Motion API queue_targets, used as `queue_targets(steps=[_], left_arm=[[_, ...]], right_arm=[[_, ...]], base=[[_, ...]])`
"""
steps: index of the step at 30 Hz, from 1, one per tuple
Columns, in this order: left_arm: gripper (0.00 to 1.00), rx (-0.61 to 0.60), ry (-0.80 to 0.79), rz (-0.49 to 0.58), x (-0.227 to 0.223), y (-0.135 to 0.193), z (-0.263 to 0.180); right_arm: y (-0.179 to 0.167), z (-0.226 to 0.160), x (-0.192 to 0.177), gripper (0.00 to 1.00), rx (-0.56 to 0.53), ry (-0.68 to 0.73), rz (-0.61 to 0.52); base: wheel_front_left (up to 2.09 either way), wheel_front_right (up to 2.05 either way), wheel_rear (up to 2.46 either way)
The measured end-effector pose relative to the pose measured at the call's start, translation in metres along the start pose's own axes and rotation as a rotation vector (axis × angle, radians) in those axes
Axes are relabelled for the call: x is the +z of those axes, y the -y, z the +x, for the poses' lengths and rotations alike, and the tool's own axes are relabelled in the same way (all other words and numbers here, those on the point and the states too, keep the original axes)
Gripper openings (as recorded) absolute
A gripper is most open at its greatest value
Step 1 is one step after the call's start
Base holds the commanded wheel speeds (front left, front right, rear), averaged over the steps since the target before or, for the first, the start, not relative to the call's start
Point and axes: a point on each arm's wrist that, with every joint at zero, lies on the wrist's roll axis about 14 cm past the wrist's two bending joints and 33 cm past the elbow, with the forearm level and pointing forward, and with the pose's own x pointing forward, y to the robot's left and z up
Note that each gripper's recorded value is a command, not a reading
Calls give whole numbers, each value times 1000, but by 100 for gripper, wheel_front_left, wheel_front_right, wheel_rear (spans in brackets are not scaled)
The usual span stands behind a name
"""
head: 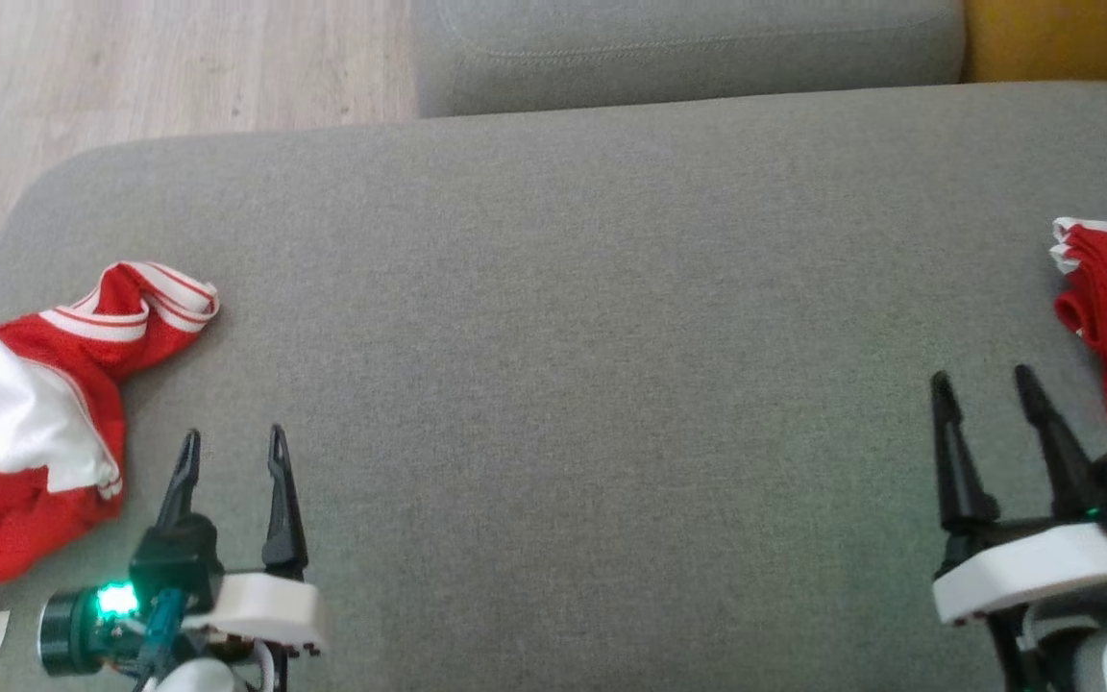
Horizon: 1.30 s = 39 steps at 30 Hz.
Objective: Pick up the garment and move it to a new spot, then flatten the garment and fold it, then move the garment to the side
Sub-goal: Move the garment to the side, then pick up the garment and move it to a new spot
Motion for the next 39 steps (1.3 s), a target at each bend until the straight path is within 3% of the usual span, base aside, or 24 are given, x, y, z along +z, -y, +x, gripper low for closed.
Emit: queue_targets(steps=[7, 27, 39], left_arm=[[100, 3, -11, -6, 0, -2, -8], [100, 14, -13, -8, -2, -8, -9], [100, 105, 115, -65, 24, -38, -7]], right_arm=[[-22, -7, 3, 100, 56, 2, 15], [-32, 1, 0, 100, 83, -10, 29], [-98, 32, -2, 100, 306, -19, 20]], base=[[0, 0, 0], [0, 0, 0], [0, 0, 0]])
